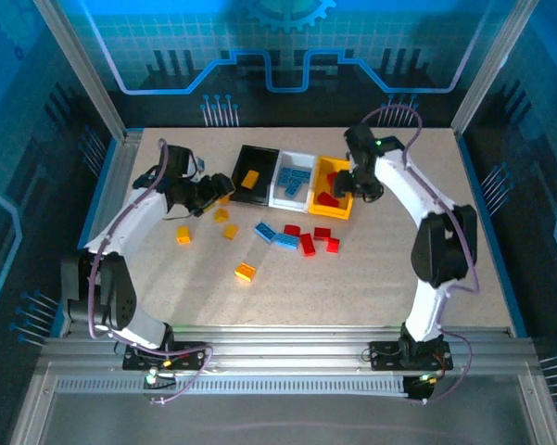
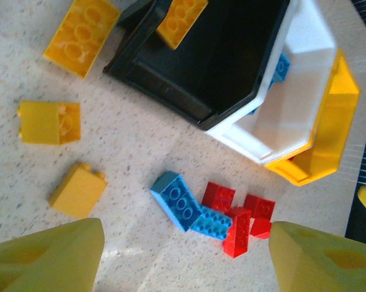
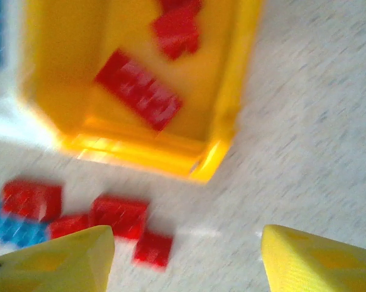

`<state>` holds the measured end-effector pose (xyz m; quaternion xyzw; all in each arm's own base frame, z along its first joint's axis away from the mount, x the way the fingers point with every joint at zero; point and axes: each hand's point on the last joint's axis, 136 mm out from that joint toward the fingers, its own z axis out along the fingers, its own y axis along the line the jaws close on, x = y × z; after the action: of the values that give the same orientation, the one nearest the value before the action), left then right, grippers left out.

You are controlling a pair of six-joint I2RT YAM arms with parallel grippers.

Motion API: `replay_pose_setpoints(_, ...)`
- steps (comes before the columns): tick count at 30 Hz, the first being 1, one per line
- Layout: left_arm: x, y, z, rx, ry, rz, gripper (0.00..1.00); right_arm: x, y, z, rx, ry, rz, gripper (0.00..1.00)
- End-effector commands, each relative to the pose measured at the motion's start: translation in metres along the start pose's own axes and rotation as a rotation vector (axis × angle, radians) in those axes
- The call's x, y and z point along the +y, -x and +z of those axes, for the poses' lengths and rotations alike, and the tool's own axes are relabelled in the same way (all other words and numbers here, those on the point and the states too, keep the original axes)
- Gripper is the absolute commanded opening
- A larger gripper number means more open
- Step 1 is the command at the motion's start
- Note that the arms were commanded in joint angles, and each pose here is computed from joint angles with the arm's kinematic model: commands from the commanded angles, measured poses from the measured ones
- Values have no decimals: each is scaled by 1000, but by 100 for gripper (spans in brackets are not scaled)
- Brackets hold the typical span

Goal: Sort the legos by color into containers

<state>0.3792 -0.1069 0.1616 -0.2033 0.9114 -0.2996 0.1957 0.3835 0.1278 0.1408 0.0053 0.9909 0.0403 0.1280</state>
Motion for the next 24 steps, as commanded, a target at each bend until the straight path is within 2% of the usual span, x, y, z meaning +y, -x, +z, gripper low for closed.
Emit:
replay_pose_setpoints(1,-1,-13,-9,-13,-9,9,74,13,-55,13,117,6,4,67)
replay_pose_setpoints(5,8,-33,-10,9,-1,2,79,23,-89,33,176,3,-5,67)
replay_pose_setpoints(10,18,-47,-23,-5,16,-4,99,24,-102,57,205,-19,-5,67)
replay_pose_setpoints(24,29,-58,-35,-9,42,-13,99,31,-94,96,254,-28,-14,59)
